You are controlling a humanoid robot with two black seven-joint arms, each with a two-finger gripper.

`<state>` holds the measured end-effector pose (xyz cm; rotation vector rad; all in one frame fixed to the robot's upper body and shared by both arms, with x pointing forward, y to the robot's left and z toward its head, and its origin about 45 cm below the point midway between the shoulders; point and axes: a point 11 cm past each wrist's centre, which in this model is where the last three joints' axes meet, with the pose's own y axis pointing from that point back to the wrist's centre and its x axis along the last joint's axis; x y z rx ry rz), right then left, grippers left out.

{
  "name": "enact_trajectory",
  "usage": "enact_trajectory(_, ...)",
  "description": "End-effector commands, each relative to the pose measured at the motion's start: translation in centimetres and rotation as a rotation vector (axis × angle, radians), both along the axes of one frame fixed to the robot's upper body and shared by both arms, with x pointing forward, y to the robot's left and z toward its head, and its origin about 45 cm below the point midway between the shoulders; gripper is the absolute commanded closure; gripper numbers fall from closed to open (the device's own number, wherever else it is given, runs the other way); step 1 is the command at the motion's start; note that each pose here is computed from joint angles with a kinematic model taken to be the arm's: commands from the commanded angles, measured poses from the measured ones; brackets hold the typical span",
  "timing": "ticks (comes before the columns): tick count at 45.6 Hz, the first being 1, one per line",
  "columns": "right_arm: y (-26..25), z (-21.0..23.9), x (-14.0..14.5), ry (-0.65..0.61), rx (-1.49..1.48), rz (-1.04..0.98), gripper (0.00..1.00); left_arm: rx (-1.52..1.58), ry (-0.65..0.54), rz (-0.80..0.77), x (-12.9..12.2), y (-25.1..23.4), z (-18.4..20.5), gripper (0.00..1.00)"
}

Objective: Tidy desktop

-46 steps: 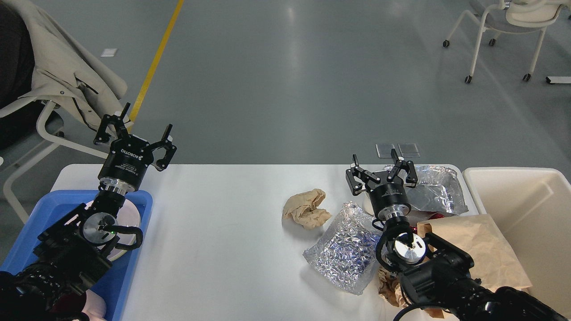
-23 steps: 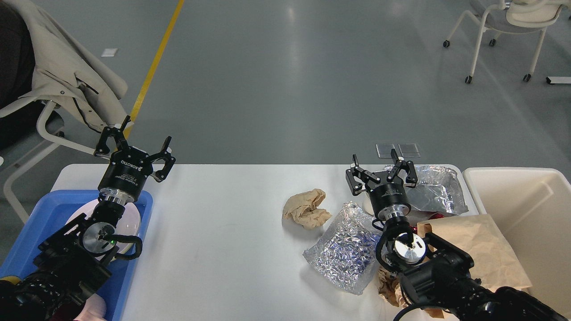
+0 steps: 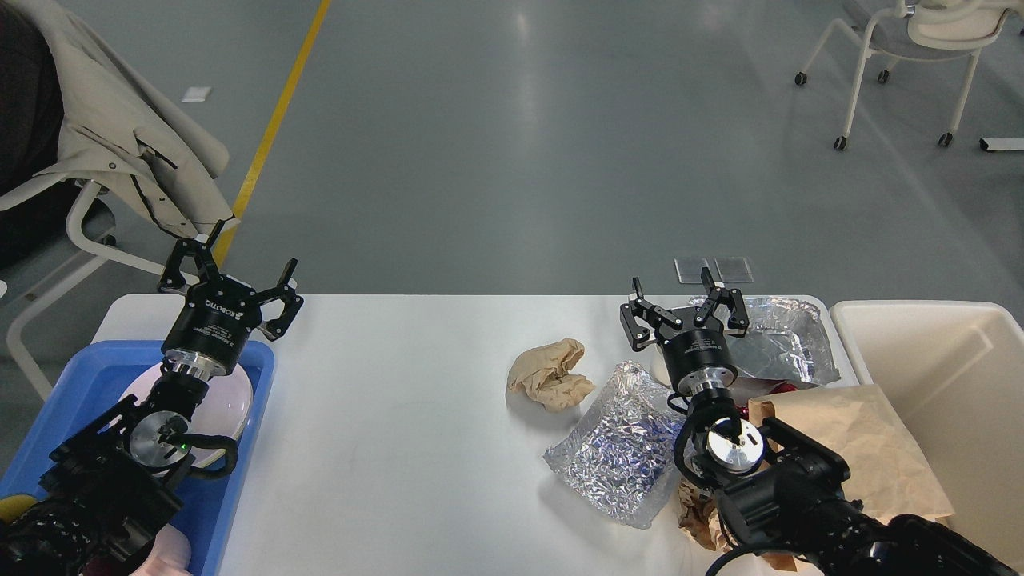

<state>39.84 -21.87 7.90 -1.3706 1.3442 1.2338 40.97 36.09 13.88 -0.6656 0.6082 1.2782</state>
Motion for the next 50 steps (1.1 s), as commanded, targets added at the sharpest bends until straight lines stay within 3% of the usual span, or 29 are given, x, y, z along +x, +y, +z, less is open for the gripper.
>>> enact_trajectory(1, 0.02, 0.03, 0.01, -0.001, 0.001, 0.0, 0.0, -0.005, -0.004, 0.015, 0.01, 0.2, 0.06, 0.0)
enact_trajectory(50, -0.24, 0.07, 0.09, 0.0, 0.016, -0.02, 0.0, -0.014, -0.007, 0.021, 0.01, 0.23, 0.09, 0.0)
